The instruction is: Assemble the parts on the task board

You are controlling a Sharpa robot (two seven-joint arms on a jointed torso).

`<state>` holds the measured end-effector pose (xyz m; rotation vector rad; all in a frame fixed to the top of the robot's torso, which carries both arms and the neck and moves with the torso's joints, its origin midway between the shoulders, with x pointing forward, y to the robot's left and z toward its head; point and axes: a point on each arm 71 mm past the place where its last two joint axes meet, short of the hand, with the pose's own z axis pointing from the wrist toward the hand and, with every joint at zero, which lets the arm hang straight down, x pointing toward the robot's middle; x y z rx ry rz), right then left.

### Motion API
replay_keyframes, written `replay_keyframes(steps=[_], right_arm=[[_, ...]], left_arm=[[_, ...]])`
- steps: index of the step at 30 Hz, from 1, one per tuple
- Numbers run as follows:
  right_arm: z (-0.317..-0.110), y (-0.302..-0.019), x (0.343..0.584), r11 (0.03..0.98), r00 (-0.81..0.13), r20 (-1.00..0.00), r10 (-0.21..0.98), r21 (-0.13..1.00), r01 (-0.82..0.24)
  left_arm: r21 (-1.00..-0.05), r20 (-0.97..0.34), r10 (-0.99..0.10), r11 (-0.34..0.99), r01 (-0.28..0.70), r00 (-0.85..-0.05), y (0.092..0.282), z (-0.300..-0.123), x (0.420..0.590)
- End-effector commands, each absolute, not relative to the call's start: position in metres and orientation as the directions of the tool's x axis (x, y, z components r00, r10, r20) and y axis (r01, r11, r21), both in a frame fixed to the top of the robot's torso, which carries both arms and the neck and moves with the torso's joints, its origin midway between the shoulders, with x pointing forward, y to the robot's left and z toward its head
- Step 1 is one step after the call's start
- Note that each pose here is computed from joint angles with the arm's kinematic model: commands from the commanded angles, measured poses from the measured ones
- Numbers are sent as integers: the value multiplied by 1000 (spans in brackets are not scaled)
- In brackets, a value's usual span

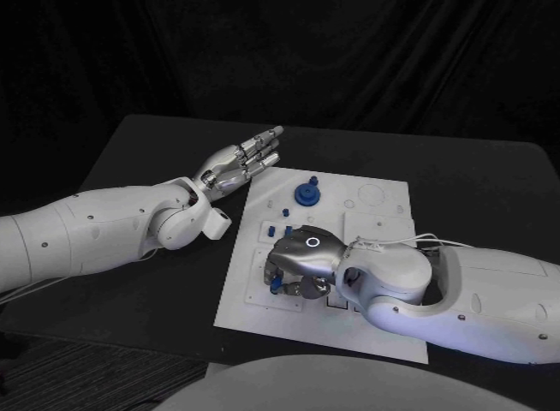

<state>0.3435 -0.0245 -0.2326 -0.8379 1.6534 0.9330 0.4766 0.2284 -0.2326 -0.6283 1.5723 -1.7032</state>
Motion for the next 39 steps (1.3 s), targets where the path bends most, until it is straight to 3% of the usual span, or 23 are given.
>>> replay_keyframes(steps=[1,29,39], right_arm=[[-238,-28,343,475,-248,-963,-107,169,-863],[-240,-29,346,475,-246,-964,-100,171,-863],[-229,-41,345,466,-212,-977,8,191,-864]], left_arm=[[-985,-108,-766,-6,175,-634,227,-233,476],[-988,-106,-766,7,157,-634,231,-235,477],[-988,-108,-769,13,154,-630,233,-236,477]])
